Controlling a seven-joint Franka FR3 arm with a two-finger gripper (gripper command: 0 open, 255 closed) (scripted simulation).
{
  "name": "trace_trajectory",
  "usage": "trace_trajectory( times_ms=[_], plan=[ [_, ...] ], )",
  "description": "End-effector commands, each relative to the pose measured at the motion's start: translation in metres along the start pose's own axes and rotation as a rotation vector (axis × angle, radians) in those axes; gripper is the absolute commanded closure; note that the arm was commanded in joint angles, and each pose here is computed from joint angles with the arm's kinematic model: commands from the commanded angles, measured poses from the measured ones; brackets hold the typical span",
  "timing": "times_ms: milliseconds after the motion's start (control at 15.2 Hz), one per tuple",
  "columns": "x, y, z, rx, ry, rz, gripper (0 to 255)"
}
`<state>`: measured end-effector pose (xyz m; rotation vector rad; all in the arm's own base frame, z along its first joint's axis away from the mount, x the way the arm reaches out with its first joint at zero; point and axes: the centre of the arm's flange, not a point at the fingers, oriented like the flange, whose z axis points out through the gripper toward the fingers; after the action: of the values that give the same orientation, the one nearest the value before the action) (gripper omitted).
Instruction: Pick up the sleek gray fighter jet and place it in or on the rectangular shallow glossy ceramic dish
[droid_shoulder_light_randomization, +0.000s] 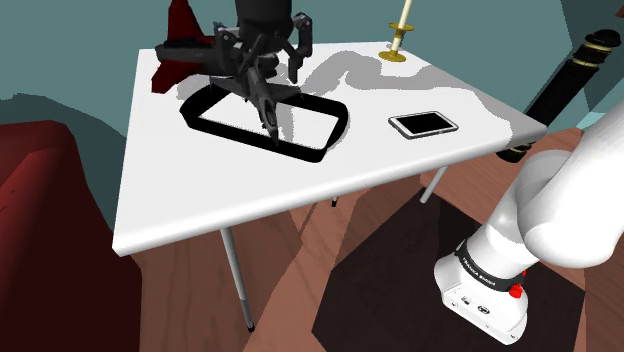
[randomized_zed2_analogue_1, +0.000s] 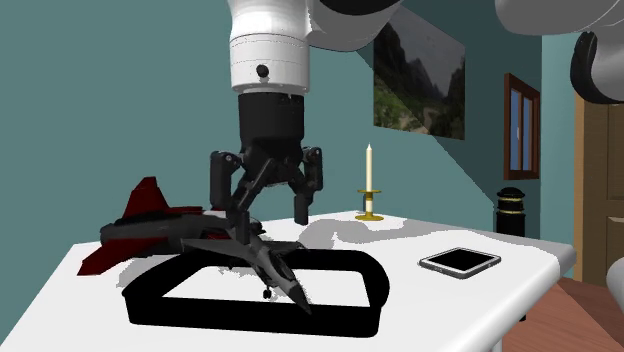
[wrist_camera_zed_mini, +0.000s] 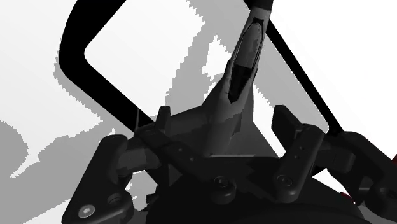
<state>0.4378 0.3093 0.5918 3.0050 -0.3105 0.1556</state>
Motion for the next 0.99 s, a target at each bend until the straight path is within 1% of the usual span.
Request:
trace_trajectory(
  times_ms=[0, 132, 396, 924],
  plan=[
    [0.000, 0.000, 0.000, 0.000, 0.000, 0.000, 0],
    [0.000, 0.000, 0.000, 0.000, 0.000, 0.000, 0],
    [0.000, 0.000, -0.050, 0.000, 0.000, 0.000, 0],
    [0.000, 0.000, -0.050, 0.000, 0.000, 0.000, 0]
  ],
)
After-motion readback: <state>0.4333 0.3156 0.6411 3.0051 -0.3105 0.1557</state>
